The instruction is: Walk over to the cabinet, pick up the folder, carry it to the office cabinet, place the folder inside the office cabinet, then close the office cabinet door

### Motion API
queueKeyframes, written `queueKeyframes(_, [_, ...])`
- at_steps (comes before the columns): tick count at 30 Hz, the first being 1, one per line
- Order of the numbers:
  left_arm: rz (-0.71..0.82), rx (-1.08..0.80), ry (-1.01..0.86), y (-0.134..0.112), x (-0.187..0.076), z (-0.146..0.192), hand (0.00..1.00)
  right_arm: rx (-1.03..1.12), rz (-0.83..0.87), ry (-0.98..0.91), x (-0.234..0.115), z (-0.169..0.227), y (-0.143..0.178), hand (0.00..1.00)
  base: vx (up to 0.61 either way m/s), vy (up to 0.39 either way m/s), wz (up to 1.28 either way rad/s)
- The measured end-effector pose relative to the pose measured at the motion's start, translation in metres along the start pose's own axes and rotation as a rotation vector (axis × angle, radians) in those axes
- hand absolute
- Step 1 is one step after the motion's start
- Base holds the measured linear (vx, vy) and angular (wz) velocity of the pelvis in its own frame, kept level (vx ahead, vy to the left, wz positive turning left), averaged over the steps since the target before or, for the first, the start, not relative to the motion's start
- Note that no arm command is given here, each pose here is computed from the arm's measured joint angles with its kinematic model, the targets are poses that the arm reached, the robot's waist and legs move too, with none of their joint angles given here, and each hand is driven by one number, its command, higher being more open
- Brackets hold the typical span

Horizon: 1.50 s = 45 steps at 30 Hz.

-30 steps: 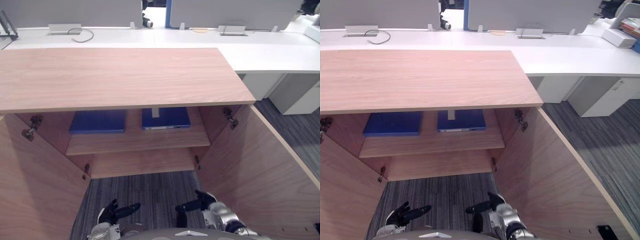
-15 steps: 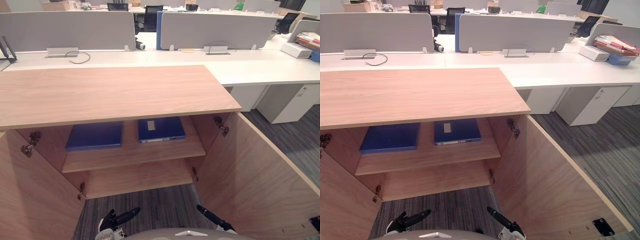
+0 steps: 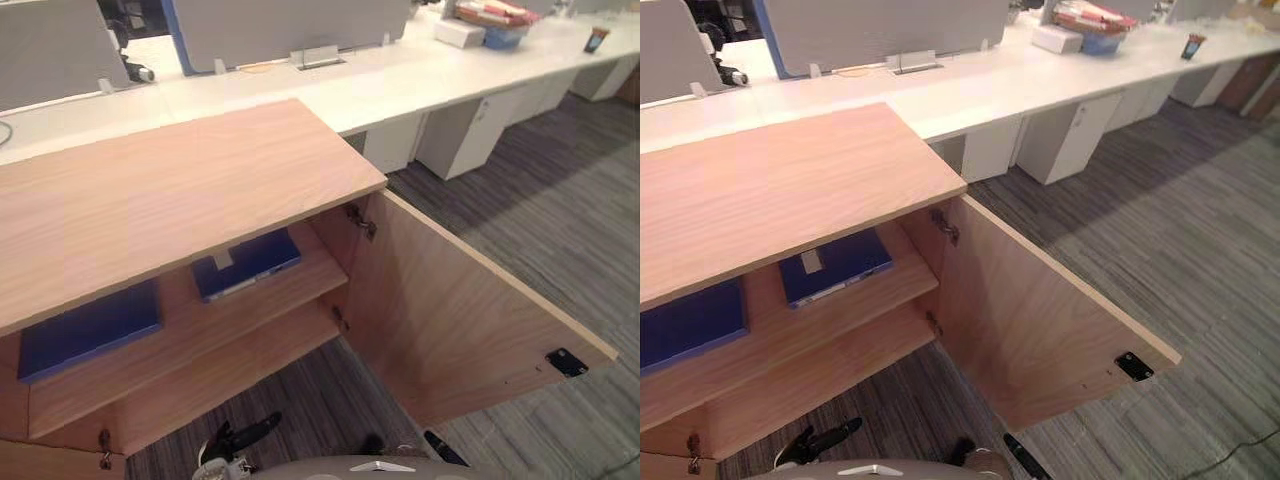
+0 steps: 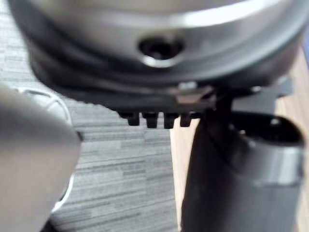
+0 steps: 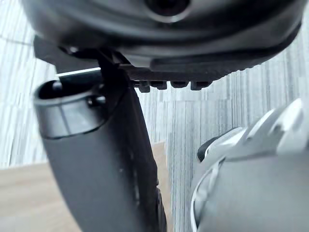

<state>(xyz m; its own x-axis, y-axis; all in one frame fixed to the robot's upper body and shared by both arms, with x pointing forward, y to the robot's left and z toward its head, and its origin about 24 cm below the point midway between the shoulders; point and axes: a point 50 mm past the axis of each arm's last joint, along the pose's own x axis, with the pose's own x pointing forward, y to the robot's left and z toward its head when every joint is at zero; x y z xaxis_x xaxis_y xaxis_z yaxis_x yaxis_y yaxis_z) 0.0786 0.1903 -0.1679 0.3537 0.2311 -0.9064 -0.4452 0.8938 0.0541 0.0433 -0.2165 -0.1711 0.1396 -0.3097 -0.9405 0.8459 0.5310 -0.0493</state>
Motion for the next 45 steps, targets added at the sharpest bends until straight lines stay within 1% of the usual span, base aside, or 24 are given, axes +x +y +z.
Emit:
queueKeyframes(1, [-0.007,0.018,-0.007,-0.001,0.000,0.002,1.00,-0.007,-0.006,0.011,0.001,0.000,-0.003,1.00,0.05,-0.081,-0.31])
queueKeyframes(3, [-0.011,0.031,-0.015,0.000,0.001,0.006,1.00,-0.016,0.006,0.016,0.001,0.001,0.001,1.00,0.00,-0.082,-0.37])
queueKeyframes(5, [-0.019,0.026,-0.007,-0.001,0.000,0.001,1.00,-0.043,0.014,-0.001,0.003,0.011,0.003,1.00,0.06,-0.095,-0.61])
queueKeyframes(8, [0.014,0.071,-0.019,0.014,0.002,0.008,1.00,-0.144,0.064,0.009,0.002,0.009,0.019,1.00,0.14,-0.144,-1.34])
queueKeyframes(9, [0.015,0.089,0.002,0.017,0.001,0.003,1.00,-0.157,0.083,-0.002,0.002,0.010,0.025,1.00,0.11,-0.122,-1.16])
queueKeyframes(11, [0.018,0.096,-0.008,0.019,0.001,0.005,1.00,-0.162,0.085,0.007,0.002,0.010,0.026,1.00,0.04,-0.058,-0.96])
queueKeyframes(15, [0.027,0.091,-0.008,0.022,0.001,0.004,1.00,-0.129,0.057,0.023,0.003,0.007,0.022,1.00,0.00,0.023,-0.62])
queueKeyframes(17, [0.043,0.084,0.014,0.024,0.000,-0.003,1.00,-0.109,0.047,0.017,0.003,0.008,0.019,1.00,0.05,0.079,-0.37])
queueKeyframes(20, [0.056,0.082,0.006,0.027,0.001,0.001,1.00,-0.058,0.037,0.034,0.002,0.002,0.018,1.00,0.07,0.108,0.00])
queueKeyframes(27, [0.060,0.076,0.015,0.028,0.000,-0.002,1.00,0.006,0.016,0.034,0.002,-0.001,0.010,1.00,0.08,0.113,-0.09])
queueKeyframes(28, [0.065,0.067,0.016,0.031,0.000,-0.001,1.00,0.012,0.018,0.037,0.002,-0.002,0.011,1.00,0.06,0.150,-0.21])
queueKeyframes(29, [0.072,0.062,0.020,0.033,-0.001,-0.004,1.00,0.012,0.026,0.035,0.002,-0.002,0.015,1.00,0.04,0.168,-0.14])
queueKeyframes(32, [0.067,0.049,0.052,0.030,-0.003,-0.016,1.00,0.015,0.010,0.014,0.003,0.006,0.007,1.00,0.06,0.147,-0.08])
queueKeyframes(35, [0.088,0.091,0.054,0.040,-0.004,-0.017,1.00,0.016,0.020,0.039,0.001,-0.004,0.012,1.00,0.07,0.125,-0.05])
queueKeyframes(39, [0.115,0.088,0.048,0.050,-0.004,-0.014,1.00,-0.016,0.046,0.049,0.000,-0.009,0.020,1.00,-0.01,0.006,-0.36])
queueKeyframes(41, [0.111,0.039,0.054,0.046,-0.005,-0.017,1.00,-0.070,0.060,0.007,0.001,0.001,0.023,1.00,-0.04,0.004,-1.19])
queueKeyframes(43, [0.083,0.009,0.053,0.033,-0.005,-0.020,1.00,-0.100,0.064,-0.047,0.003,0.018,0.024,1.00,-0.03,0.066,-1.09])
queueKeyframes(45, [0.065,0.033,0.051,0.027,-0.005,-0.021,1.00,-0.101,0.051,-0.057,0.003,0.021,0.020,1.00,-0.03,0.082,-0.59])
